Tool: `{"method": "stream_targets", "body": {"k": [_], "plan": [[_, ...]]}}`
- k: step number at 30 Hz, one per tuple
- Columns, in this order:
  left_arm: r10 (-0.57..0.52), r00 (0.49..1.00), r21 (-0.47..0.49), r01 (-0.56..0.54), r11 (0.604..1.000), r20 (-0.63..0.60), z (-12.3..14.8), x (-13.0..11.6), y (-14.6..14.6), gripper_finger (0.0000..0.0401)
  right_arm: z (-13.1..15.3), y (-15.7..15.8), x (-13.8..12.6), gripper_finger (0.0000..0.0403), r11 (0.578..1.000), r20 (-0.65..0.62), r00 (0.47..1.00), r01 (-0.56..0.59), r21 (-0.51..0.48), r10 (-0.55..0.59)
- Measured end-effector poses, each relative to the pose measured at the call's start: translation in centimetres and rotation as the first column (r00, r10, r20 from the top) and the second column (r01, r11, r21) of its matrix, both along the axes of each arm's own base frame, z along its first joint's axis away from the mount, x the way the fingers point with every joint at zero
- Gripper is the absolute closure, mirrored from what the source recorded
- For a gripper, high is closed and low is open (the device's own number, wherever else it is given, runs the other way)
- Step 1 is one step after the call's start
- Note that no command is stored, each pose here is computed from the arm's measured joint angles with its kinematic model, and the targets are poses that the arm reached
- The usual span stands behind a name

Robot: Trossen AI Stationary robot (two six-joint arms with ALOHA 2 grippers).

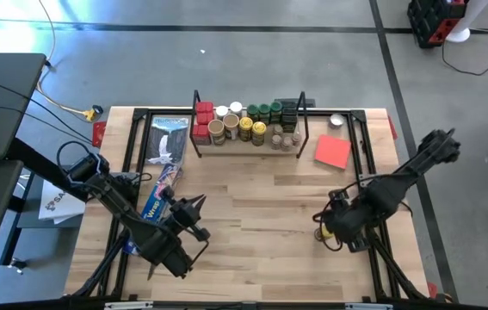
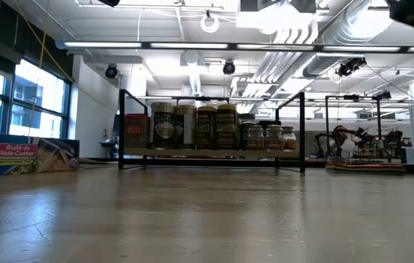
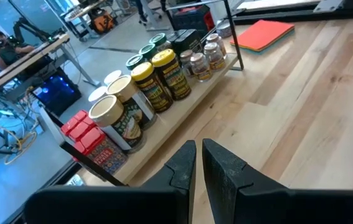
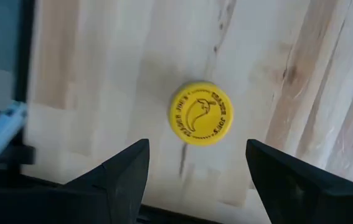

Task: Shelf spices
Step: Put the yellow seasoning can on the shelf aligned with the green seasoning bottle

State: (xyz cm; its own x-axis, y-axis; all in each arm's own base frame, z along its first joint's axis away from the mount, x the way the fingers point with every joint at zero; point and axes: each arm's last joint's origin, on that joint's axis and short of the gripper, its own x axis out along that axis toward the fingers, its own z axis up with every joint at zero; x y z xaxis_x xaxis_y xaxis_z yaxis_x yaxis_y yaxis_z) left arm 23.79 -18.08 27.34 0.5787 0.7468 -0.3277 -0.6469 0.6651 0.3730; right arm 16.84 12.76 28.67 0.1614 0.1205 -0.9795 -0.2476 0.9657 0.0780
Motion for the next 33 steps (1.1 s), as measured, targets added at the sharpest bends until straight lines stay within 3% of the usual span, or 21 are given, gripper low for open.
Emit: {"method": "stream_targets", "body": {"k": [12,24,29,33], "plan": [[0.015,1.0,-0.007,-0.015,1.0,-0.011,0.0,0.3,0.3,0.0376,-3.7,1.4,1.8,0.01,0.984,-0.11,0.982,-0.16,-0.082,0.151],[0.015,1.0,-0.007,-0.015,1.0,-0.012,0.0,0.3,0.3,0.0376,-5.9,2.5,3.4,0.0098,0.939,-0.135,0.945,-0.316,-0.134,0.299],[0.015,1.0,-0.008,-0.015,1.0,-0.011,0.0,0.3,0.3,0.0376,-5.9,2.5,3.4,0.0117,0.936,-0.135,0.942,-0.324,-0.137,0.306],[0.015,1.0,-0.009,-0.015,1.0,-0.01,0.0,0.3,0.3,0.0376,-5.9,2.4,3.4,0.0164,0.942,-0.135,0.948,-0.307,-0.137,0.289]]}}
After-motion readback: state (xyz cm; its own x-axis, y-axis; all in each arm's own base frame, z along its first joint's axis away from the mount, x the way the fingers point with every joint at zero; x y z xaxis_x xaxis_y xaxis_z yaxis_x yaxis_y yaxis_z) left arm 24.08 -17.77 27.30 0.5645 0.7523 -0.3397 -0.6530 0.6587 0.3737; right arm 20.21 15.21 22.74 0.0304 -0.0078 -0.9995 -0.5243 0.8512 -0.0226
